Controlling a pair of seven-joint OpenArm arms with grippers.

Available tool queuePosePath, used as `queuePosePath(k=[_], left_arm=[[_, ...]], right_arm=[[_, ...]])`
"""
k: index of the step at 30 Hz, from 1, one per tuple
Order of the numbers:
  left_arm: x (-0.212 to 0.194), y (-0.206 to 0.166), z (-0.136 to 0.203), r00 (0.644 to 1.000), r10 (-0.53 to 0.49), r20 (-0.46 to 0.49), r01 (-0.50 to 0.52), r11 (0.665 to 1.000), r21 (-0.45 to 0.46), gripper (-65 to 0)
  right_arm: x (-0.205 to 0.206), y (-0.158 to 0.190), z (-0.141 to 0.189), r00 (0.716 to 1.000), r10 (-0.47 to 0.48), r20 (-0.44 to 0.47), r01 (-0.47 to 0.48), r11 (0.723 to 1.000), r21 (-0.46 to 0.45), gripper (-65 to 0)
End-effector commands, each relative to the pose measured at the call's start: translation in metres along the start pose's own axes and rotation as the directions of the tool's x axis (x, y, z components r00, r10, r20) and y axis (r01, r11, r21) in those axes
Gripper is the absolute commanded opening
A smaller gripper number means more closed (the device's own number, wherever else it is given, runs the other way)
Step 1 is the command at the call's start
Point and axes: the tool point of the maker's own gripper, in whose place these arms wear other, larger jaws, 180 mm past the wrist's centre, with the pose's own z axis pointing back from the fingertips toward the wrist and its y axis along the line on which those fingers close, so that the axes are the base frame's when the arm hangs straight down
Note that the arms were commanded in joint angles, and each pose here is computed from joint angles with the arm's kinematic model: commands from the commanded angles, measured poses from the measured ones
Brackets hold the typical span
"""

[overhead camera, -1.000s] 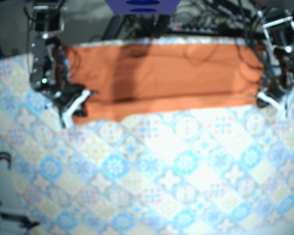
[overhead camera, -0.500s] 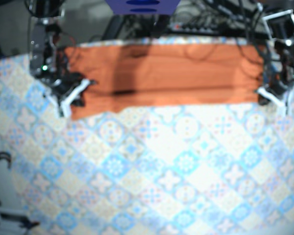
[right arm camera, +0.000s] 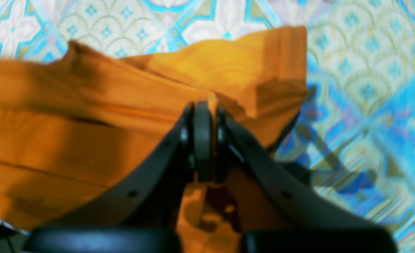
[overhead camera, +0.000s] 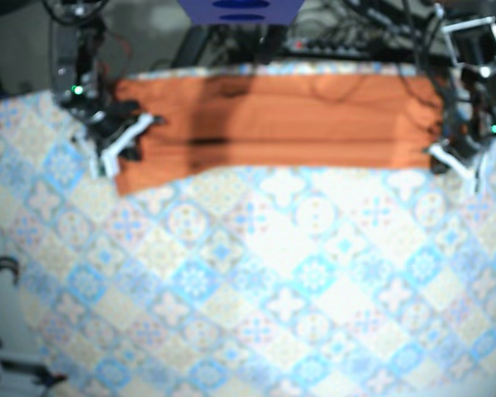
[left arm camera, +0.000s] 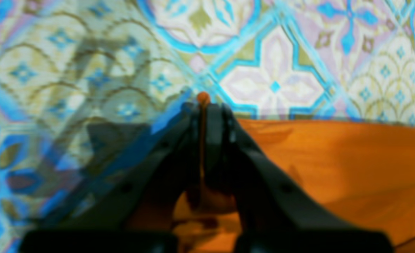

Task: Fold the T-shirt properly
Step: 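Drag both grippers toward the robot, folding the shirt into a strip, then hold the folded strip's ends and straighten it between both grippers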

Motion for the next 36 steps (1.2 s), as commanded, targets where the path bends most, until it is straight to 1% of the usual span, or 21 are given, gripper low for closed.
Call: queuePosePath(k=[1,8,10,13,15,19,21,25,33,34,36], left_arm=[[0.02,0.006,0.006,0.999,-0.023,0.049,0.023,1.0,0.01,-65.0],[0.021,0.005,0.006,0.998,-0.021,0.051,0.021,1.0,0.008,-65.0],[0.021,0.005,0.006,0.998,-0.021,0.051,0.021,1.0,0.008,-65.0],[0.02,0.006,0.006,0.999,-0.021,0.049,0.021,1.0,0.009,-65.0],[0.019,0.005,0.006,0.999,-0.022,0.047,0.021,1.0,0.008,-65.0],[0.019,0.006,0.006,0.999,-0.023,0.046,0.022,1.0,0.009,-65.0],[0.019,0.006,0.006,0.999,-0.023,0.046,0.022,1.0,0.009,-65.0],[0.019,0.006,0.006,0.999,-0.024,0.045,0.023,1.0,0.01,-65.0],[-0.003,0.01,0.01,1.0,-0.021,0.002,0.021,1.0,0.017,-65.0],[-0.008,0.01,0.011,1.0,-0.018,-0.006,0.018,1.0,0.018,-65.0],[-0.004,0.019,0.017,0.999,-0.035,-0.01,0.035,0.999,0.035,-65.0]], right_arm=[[0.011,0.004,0.004,0.999,0.005,0.042,-0.005,1.0,0.01,-65.0],[-0.012,0.026,0.007,0.998,-0.055,0.009,0.054,0.998,0.04,-65.0],[-0.015,0.027,0.007,0.998,-0.057,0.004,0.056,0.997,0.043,-65.0],[-0.015,0.034,0.006,0.996,-0.09,0.012,0.089,0.995,0.049,-65.0],[-0.015,0.037,0.007,0.995,-0.095,0.014,0.094,0.994,0.052,-65.0],[-0.019,0.044,0.015,0.995,-0.095,0.011,0.094,0.994,0.058,-65.0],[-0.023,0.05,0.018,0.994,-0.112,0.008,0.111,0.992,0.064,-65.0],[-0.026,0.052,0.019,0.993,-0.12,0.002,0.12,0.991,0.063,-65.0],[-0.027,0.048,0.02,0.993,-0.116,-0.002,0.116,0.992,0.055,-65.0],[-0.028,0.048,0.02,0.993,-0.115,-0.009,0.116,0.992,0.055,-65.0],[-0.031,0.049,0.019,0.993,-0.114,-0.028,0.115,0.992,0.055,-65.0]])
